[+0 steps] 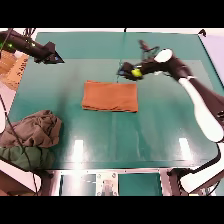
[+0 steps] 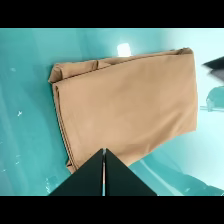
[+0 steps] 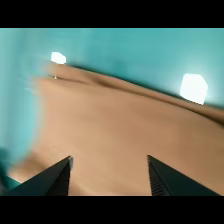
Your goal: Fold the shirts.
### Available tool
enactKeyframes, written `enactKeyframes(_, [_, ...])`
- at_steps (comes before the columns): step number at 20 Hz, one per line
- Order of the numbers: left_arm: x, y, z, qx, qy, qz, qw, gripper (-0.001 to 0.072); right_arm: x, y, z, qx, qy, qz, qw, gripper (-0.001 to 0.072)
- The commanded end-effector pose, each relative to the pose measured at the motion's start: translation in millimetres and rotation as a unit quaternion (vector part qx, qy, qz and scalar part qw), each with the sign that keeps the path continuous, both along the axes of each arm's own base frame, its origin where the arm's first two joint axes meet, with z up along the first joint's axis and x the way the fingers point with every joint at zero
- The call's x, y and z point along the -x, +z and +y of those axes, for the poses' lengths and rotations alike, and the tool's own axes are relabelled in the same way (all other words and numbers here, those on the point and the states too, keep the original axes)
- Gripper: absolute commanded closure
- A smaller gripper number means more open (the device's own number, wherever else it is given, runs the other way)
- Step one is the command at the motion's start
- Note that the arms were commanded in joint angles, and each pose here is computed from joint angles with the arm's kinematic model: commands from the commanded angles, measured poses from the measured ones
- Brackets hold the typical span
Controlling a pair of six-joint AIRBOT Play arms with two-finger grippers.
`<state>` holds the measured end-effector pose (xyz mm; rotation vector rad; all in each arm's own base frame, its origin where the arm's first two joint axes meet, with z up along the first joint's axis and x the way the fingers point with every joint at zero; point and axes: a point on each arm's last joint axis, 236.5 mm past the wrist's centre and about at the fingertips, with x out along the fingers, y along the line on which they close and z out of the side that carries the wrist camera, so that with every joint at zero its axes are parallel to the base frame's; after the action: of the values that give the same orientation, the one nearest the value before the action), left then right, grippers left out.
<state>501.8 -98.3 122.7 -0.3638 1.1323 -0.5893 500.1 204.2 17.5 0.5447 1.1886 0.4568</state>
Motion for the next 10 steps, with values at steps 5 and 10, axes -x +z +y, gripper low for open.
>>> enactKeyframes(5, [-1.7,0.2,1.8,0.000,0.003,-0.002,1.000,0.0689,61.8,-88.0,-78.4,-0.041,-0.027,0.146,0.988,0.0165])
enactKeyframes(10, [-1.8,0.3,1.8,0.000,0.004,-0.003,1.000,0.0689,59.0,-110.3,-15.5,-0.118,-0.008,0.150,0.982,0.0165])
